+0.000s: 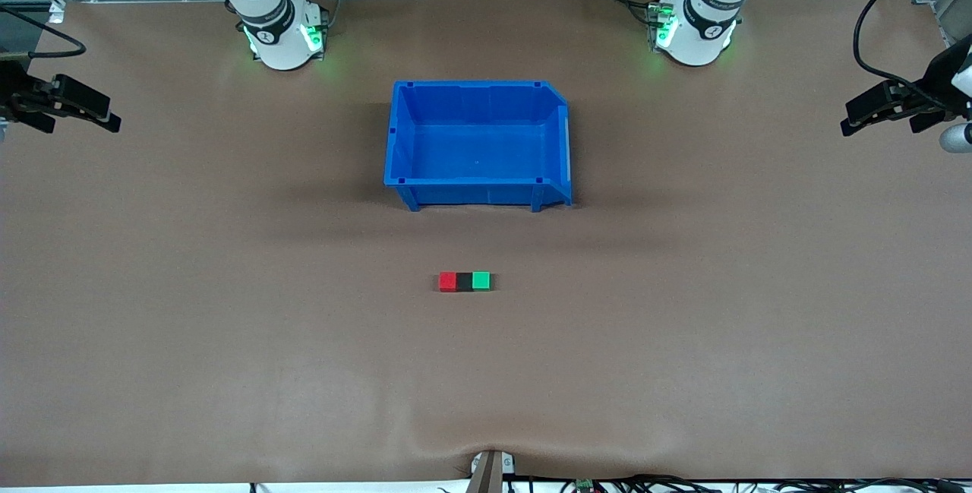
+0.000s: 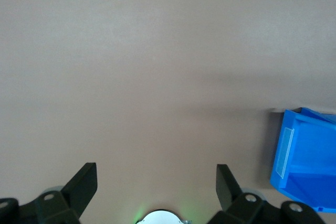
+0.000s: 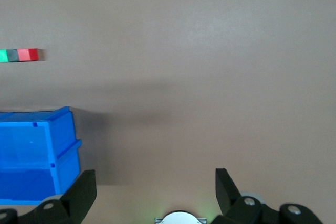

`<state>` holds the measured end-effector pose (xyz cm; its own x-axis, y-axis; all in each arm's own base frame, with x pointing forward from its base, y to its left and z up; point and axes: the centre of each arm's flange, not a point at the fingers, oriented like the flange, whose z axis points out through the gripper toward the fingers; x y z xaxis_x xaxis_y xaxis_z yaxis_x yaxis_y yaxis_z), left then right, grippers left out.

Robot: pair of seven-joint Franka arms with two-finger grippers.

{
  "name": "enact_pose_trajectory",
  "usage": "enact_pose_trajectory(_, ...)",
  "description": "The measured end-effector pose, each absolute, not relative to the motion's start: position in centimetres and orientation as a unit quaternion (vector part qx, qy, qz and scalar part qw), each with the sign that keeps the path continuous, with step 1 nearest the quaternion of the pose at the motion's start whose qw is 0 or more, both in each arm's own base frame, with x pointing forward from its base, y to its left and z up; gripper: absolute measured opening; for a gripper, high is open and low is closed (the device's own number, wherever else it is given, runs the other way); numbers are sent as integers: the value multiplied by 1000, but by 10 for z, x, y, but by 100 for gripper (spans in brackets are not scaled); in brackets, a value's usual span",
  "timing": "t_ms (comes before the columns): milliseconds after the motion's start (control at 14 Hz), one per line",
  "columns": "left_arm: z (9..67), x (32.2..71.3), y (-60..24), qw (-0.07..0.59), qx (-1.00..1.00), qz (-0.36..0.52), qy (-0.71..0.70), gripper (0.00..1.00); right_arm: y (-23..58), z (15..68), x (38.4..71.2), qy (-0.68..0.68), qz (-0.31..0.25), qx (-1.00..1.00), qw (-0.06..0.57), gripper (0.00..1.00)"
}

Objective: Attach green and red cubes to black cube

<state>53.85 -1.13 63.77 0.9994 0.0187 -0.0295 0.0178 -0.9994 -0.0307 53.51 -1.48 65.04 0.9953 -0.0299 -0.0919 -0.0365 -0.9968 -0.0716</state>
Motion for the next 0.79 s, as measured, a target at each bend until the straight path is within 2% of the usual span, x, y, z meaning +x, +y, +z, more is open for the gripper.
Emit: enact_pose_trajectory(788,631,550,-24,3,-1000,-1,2,100,-13,650,533,16,50,-998,40,100)
